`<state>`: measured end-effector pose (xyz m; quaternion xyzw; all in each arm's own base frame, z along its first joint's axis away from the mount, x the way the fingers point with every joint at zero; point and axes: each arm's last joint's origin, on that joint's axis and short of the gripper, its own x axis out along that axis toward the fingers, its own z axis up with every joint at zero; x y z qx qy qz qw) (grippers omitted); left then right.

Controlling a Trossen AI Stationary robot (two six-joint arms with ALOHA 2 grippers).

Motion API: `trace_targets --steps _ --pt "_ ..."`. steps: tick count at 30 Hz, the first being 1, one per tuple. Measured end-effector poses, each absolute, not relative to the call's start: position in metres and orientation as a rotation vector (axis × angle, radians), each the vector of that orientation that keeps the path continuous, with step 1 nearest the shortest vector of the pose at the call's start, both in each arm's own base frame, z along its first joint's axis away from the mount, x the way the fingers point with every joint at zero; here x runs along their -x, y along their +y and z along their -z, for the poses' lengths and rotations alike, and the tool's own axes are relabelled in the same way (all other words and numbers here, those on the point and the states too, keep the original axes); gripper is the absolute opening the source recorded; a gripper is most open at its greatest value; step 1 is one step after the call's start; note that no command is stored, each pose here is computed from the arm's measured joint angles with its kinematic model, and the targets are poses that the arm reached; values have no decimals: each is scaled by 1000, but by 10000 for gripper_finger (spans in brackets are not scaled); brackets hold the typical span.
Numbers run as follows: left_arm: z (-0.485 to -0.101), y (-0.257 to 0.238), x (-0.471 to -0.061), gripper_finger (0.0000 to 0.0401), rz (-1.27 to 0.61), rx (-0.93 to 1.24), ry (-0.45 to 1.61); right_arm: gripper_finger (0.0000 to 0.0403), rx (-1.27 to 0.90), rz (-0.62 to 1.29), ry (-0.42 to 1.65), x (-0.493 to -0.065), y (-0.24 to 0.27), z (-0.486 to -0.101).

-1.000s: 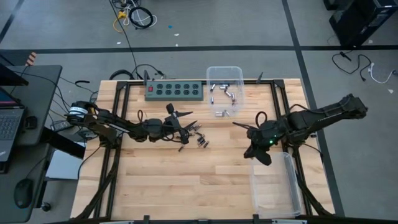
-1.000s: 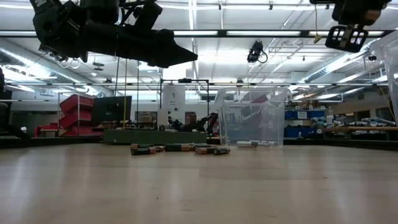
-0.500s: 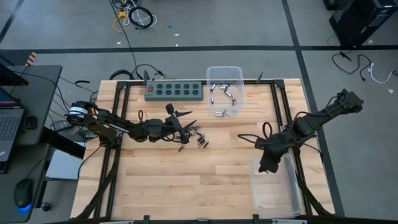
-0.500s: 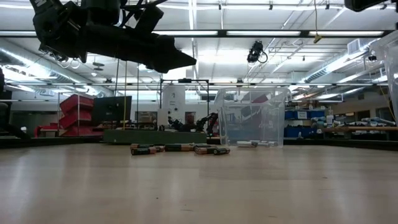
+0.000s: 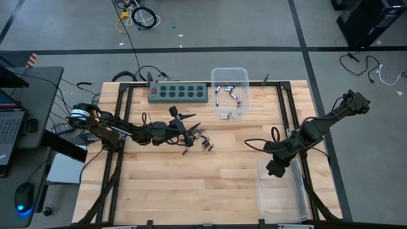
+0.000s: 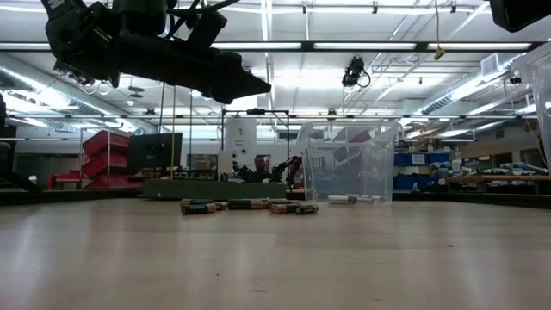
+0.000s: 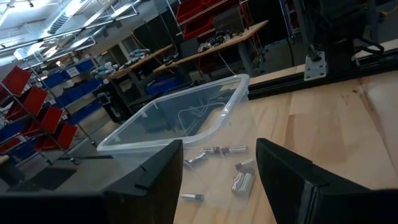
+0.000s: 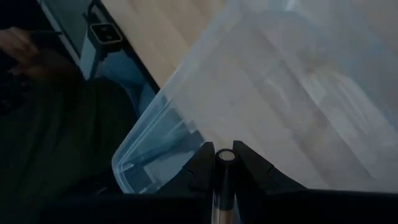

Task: Sort batteries
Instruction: Put the black battery into the bottom transparent bin

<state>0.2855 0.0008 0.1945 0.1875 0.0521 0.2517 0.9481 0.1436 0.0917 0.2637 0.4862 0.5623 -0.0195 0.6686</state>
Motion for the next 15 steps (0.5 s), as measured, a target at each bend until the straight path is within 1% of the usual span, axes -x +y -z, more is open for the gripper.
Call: trace_targets --steps 15 --pt "-193 1 -285 204 -514 -386 120 48 -1084 60 1245 -144 91 -264"
